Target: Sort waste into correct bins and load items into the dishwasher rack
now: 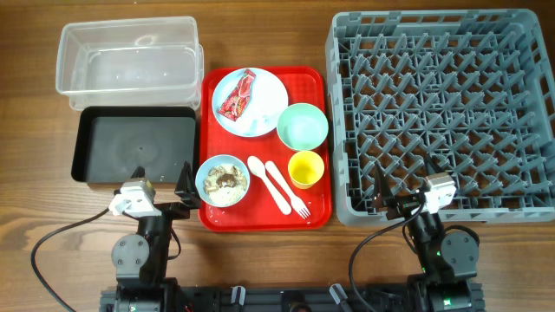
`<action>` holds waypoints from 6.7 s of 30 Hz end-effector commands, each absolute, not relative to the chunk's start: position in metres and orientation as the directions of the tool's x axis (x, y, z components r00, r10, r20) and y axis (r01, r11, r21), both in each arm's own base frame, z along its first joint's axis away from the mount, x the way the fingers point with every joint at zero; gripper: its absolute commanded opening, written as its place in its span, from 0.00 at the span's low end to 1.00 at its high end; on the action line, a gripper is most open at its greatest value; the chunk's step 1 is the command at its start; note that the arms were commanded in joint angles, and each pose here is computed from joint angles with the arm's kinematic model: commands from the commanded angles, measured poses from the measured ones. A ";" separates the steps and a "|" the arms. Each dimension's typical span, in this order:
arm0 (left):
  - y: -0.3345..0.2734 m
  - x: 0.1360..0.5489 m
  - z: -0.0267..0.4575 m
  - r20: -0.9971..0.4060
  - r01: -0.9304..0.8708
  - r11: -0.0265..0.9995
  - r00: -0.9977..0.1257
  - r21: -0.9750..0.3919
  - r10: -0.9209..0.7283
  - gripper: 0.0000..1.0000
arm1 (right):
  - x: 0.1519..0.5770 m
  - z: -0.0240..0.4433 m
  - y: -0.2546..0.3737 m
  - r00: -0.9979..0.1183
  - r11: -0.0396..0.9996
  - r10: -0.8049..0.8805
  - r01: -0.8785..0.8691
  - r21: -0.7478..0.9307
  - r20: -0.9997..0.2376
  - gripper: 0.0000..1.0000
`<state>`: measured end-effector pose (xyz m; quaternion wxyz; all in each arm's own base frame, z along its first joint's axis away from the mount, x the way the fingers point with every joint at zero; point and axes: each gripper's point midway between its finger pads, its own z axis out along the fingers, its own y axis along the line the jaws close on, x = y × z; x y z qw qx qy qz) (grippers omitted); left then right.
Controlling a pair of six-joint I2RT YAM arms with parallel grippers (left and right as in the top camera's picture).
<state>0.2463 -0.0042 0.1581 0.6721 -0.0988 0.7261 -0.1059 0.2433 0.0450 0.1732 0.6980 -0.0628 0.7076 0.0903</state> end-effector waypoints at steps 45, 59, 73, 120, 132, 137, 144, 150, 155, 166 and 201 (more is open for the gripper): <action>0.003 0.246 0.157 -0.996 -0.006 0.998 -0.072 -0.054 -0.055 1.00 | 0.246 0.159 0.046 -0.075 0.975 0.025 -0.220 0.041 -0.997 1.00; 0.003 0.246 0.157 -0.996 -0.006 0.998 -0.072 -0.054 -0.055 1.00 | 0.246 0.159 0.046 -0.075 0.975 0.025 -0.220 0.041 -0.997 1.00; -0.024 0.238 0.187 -0.963 0.134 0.955 -0.098 -0.264 -0.253 1.00 | 0.246 0.159 0.046 -0.075 0.975 0.024 -0.220 0.040 -0.997 1.00; -0.093 0.307 0.123 -0.207 -0.263 0.952 -0.934 -0.158 -0.292 0.29 | 0.246 0.159 0.046 -0.075 0.975 0.025 -0.220 0.041 -0.997 1.00; -0.043 0.311 0.114 -0.257 -0.409 0.912 -0.884 0.018 -0.391 0.04 | 0.246 0.159 0.046 -0.075 0.975 0.024 -0.220 0.040 -0.997 1.00; 0.027 0.303 0.097 -0.172 -0.622 0.783 -0.768 -0.028 -0.617 0.04 | 0.246 0.159 0.046 -0.075 0.975 0.025 -0.220 0.041 -0.997 1.00; 0.045 0.292 0.031 -0.213 -0.640 0.767 -0.744 -0.047 -0.634 0.04 | 0.246 0.159 0.046 -0.075 0.975 0.025 -0.220 0.041 -0.997 1.00; 0.043 0.269 0.013 -0.160 -0.631 0.776 -0.765 -0.009 -0.624 0.04 | 0.246 0.159 0.046 -0.075 0.975 0.024 -0.220 0.040 -0.997 1.00; 0.040 0.244 0.011 -0.077 -0.629 0.776 -0.776 0.045 -0.626 0.04 | 0.246 0.159 0.046 -0.075 0.975 0.025 -0.220 0.041 -0.997 1.00; 0.108 0.247 0.033 -0.264 -0.819 0.570 -0.566 0.068 -0.781 0.04 | 0.246 0.159 0.046 -0.075 0.975 0.024 -0.220 0.040 -0.997 1.00; 0.066 0.261 0.029 0.006 -0.702 0.625 -0.666 -0.343 -0.746 0.04 | 0.246 0.159 0.046 -0.075 0.975 0.025 -0.220 0.041 -0.997 1.00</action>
